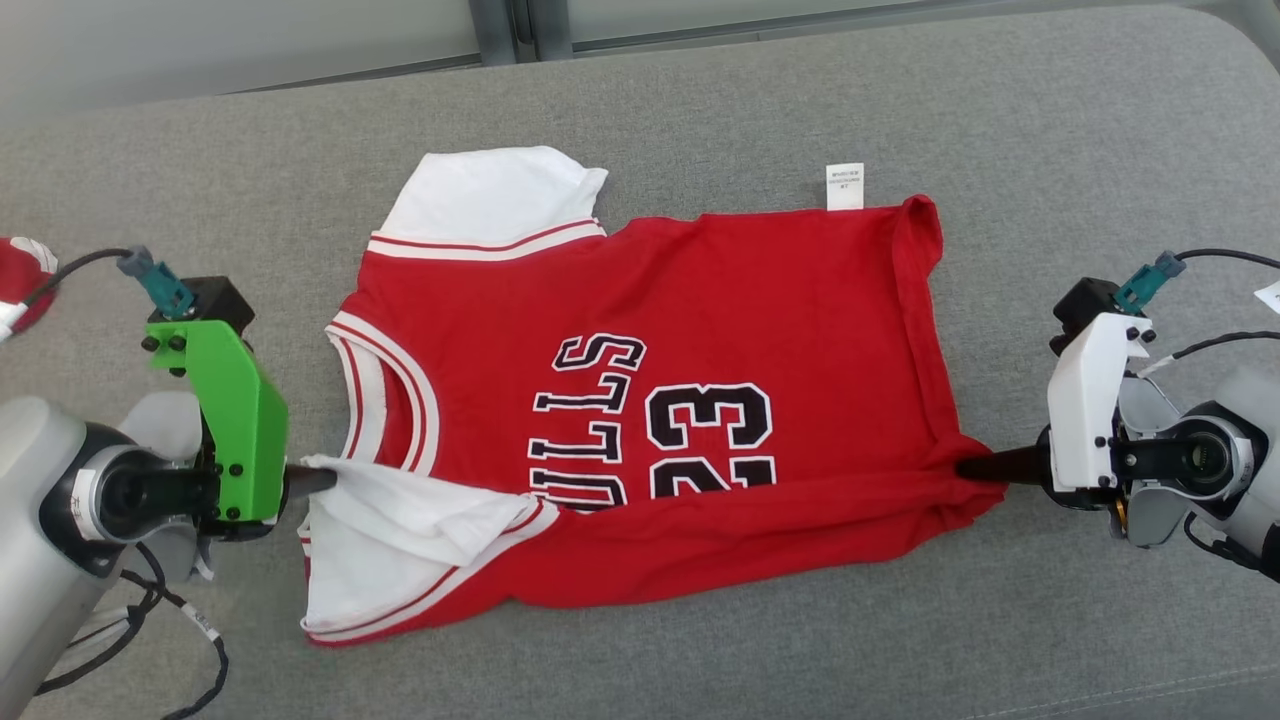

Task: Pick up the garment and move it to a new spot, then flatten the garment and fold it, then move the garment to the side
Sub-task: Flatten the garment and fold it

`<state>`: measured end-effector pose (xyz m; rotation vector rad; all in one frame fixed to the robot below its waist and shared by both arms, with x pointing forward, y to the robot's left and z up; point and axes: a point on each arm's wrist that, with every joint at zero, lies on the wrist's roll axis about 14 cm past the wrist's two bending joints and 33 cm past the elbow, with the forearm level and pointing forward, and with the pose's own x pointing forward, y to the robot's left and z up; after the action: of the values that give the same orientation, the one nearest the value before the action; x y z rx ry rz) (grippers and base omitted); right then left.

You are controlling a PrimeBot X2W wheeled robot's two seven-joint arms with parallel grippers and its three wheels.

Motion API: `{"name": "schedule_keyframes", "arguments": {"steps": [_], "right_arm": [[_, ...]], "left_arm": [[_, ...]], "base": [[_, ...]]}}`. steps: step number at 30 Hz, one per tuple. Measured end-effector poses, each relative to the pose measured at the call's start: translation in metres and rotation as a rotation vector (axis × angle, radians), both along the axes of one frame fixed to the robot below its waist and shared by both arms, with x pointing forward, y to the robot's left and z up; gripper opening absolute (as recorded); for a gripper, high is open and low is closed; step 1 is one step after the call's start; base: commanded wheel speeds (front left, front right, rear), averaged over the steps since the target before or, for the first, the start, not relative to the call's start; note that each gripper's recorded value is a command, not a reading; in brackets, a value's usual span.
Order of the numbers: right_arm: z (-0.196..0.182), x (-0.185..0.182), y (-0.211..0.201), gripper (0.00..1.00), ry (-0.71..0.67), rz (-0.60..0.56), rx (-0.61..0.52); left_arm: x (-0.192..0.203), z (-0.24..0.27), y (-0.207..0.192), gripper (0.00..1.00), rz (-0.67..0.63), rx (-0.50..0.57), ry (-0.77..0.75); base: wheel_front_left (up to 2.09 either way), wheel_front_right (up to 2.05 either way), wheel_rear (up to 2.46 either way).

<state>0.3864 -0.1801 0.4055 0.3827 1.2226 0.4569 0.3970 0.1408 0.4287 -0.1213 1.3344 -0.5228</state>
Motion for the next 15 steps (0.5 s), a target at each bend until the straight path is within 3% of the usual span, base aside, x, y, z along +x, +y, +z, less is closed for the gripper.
{"name": "schedule_keyframes", "arguments": {"steps": [2,3,4,5,6,7,12,15], "right_arm": [[-0.002,0.0,0.0,0.0,0.003,-0.006,-0.003],[-0.002,0.001,0.0,0.15,0.0,-0.011,-0.003],[-0.002,0.001,0.001,0.31,-0.004,-0.015,-0.001],[-0.002,0.002,0.001,0.54,-0.008,-0.018,-0.001],[-0.001,0.003,0.002,0.87,-0.014,-0.022,0.001],[0.0,0.004,0.003,1.0,-0.021,-0.024,0.004],[0.015,0.014,0.001,1.0,-0.104,-0.064,0.017],[0.039,0.029,-0.003,1.0,-0.235,-0.108,0.032]], "left_arm": [[0.008,0.0,-0.001,0.0,0.013,-0.009,-0.028],[0.009,-0.001,-0.002,0.01,0.015,-0.014,-0.031],[0.009,-0.002,-0.004,0.38,0.014,-0.017,-0.032],[0.01,-0.003,-0.004,0.78,0.015,-0.017,-0.036],[0.01,-0.004,-0.004,0.96,0.016,-0.017,-0.039],[0.011,-0.005,-0.004,1.0,0.018,-0.012,-0.043],[0.018,0.002,0.0,1.0,0.021,-0.007,-0.133],[0.027,0.016,0.004,1.0,0.015,0.006,-0.26]], "base": [[0.0,0.0,0.0],[0.0,0.0,0.0],[0.0,0.0,0.0],[0.0,0.0,0.0],[0.0,0.0,0.0],[0.0,0.0,0.0],[0.0,0.0,0.0],[0.0,0.0,0.0]]}}
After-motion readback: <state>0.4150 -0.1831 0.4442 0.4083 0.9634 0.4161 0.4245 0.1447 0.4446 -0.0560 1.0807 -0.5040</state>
